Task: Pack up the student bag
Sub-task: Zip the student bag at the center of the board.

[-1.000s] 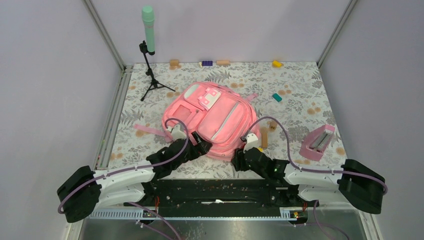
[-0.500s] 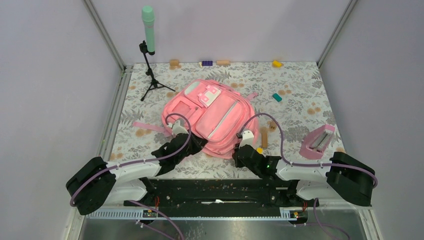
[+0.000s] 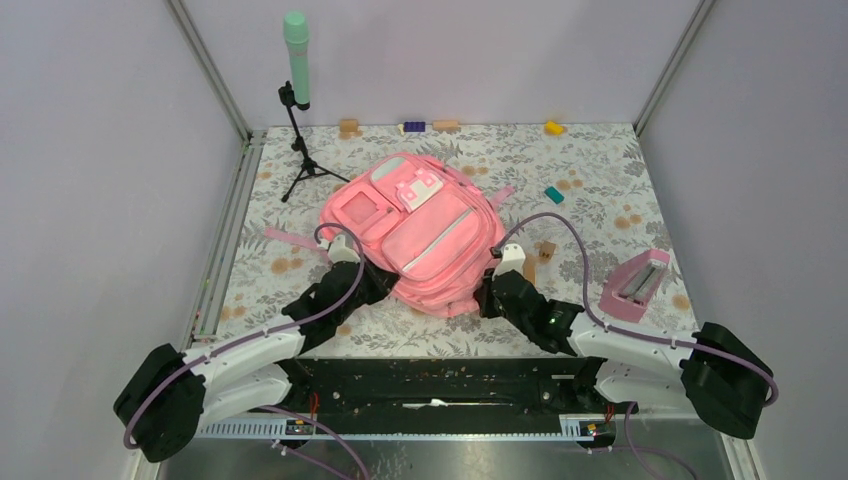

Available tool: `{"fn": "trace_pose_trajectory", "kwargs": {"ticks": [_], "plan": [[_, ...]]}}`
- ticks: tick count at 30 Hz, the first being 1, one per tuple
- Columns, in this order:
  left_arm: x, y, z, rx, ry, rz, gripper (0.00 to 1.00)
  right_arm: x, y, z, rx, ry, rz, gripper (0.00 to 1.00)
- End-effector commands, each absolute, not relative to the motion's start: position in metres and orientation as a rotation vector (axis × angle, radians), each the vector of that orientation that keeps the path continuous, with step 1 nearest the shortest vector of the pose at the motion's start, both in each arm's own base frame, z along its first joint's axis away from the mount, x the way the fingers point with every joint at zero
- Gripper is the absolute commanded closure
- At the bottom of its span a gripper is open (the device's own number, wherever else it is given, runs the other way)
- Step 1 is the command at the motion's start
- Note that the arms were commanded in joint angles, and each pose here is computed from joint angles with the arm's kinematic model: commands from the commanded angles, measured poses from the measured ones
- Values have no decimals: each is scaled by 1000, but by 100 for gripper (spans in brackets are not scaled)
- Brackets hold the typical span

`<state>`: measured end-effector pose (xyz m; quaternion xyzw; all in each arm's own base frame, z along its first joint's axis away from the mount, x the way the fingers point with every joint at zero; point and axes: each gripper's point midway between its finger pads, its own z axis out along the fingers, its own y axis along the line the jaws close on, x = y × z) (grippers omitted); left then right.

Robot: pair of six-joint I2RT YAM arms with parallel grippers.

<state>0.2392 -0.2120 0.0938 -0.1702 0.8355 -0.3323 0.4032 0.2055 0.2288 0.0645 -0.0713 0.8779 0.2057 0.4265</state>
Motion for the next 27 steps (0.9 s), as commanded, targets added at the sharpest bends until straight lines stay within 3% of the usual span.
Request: {"fn": "trace_pose_trajectory", "kwargs": {"ticks": [1, 8, 14, 18, 22, 27], "plan": [[245, -189, 96, -333, 2076, -708, 100, 214, 229, 79, -191, 2173, 559, 100], [244, -192, 106, -316, 2066, -759, 100, 196, 248, 91, -294, 2160, 750, 97], [244, -204, 119, -293, 2061, -828, 100, 164, 279, 96, -433, 2080, 832, 54], [244, -206, 124, -292, 2052, -845, 100, 170, 281, 86, -370, 2119, 776, 41], [243, -206, 125, -292, 2050, -852, 100, 175, 291, 78, -367, 2122, 744, 37], [242, -205, 125, -291, 2055, -851, 100, 173, 315, 76, -424, 2101, 744, 41]]}}
